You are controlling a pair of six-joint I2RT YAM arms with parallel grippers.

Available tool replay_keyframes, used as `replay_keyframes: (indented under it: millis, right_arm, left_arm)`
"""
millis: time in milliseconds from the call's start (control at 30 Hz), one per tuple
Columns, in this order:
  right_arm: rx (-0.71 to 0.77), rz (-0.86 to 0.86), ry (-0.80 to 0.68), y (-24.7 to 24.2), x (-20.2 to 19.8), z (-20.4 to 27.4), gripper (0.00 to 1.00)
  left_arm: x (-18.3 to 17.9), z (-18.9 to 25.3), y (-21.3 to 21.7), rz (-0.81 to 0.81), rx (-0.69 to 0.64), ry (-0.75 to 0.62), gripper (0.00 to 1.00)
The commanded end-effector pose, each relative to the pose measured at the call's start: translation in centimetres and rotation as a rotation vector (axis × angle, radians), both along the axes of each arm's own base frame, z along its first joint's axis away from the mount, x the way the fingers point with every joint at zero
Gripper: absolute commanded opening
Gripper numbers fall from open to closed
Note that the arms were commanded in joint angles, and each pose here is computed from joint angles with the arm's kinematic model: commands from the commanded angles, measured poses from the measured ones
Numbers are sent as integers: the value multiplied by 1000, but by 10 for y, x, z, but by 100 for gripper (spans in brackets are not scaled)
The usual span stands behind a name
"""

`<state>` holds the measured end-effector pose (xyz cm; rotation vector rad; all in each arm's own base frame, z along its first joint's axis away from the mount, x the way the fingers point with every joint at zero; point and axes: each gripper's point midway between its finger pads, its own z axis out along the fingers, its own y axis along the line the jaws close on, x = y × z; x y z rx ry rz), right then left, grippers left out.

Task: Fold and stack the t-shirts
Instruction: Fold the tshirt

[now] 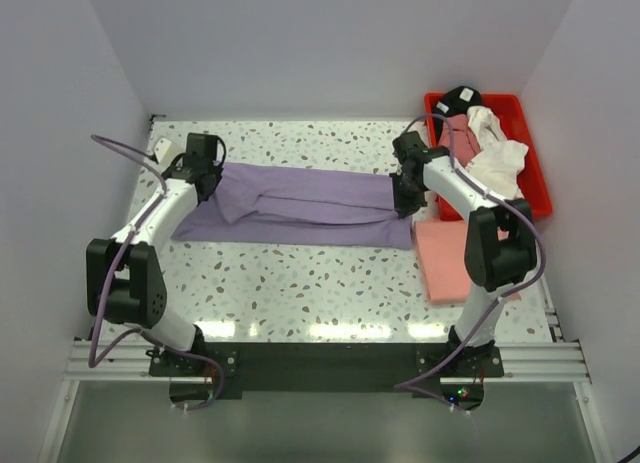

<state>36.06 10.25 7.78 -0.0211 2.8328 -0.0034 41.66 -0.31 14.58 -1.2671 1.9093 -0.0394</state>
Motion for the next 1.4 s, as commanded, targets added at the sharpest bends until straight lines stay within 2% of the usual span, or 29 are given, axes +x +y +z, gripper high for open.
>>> replay_keyframes:
  millis: [0, 267, 367, 400, 433, 467, 533, 567, 600, 667, 700, 733, 800, 833, 1000, 1167, 1233, 1333, 1367]
  right_arm:
    - [-12, 1, -19, -4, 17, 5, 2]
    - [-47, -33, 2, -12, 34, -7, 6]
    - [-55, -51, -14, -15, 45, -10, 14]
    - [-55, -61, -22, -17, 50, -10, 16]
    - [-59, -71, -26, -19, 53, -10, 22]
    - [-65, -79, -42, -20, 61, -7, 28]
    - [-70, -74, -69, -22, 68, 1, 50]
    - [-68, -69, -91, -22, 72, 9, 57]
    - [-58, -65, -118, -21, 77, 19, 61]
    - [-23, -29, -172, -14, 82, 38, 76]
    - [18, -5, -175, -7, 79, 40, 77]
    - [53, 28, -183, 0, 77, 44, 99]
    - [114, 68, -211, 11, 71, 51, 99]
    - [168, 101, -208, 23, 65, 53, 99]
    - [197, 208, -187, 54, 36, 41, 99]
    - [240, 212, -146, 72, 24, 17, 99]
    - [239, 208, -124, 74, 21, 9, 99]
    - [223, 204, -115, 71, 18, 3, 99]
    - [211, 199, -109, 69, 17, 0, 99]
  left_arm:
    - [22, 15, 9, 27, 53, -44, 0]
    - [56, -4, 14, 35, 61, -6, 0]
    - [74, -11, 10, 8, 53, 4, 0]
    - [84, -4, 10, 4, 55, -18, 6]
    - [87, -14, 11, 6, 63, 14, 14]
    - [89, -14, 12, 11, 64, 21, 29]
    - [97, -12, 14, 9, 78, 33, 54]
    - [98, -11, 14, -3, 87, 42, 65]
    - [99, -8, 13, -13, 88, 41, 83]
    - [96, -1, 13, -26, 93, 34, 97]
    - [92, -4, 12, -34, 92, 44, 100]
    - [88, 4, 12, -38, 89, 27, 100]
    - [74, -5, 8, -66, 78, 49, 100]
    - [69, 5, 6, -73, 68, 20, 100]
    - [39, -13, -10, -178, 17, 28, 100]
    - [22, -29, -25, -256, -39, 40, 100]
    - [17, -40, -26, -261, -41, 69, 95]
    - [11, -53, -27, -266, -42, 120, 83]
    - [10, -57, -26, -269, -45, 128, 74]
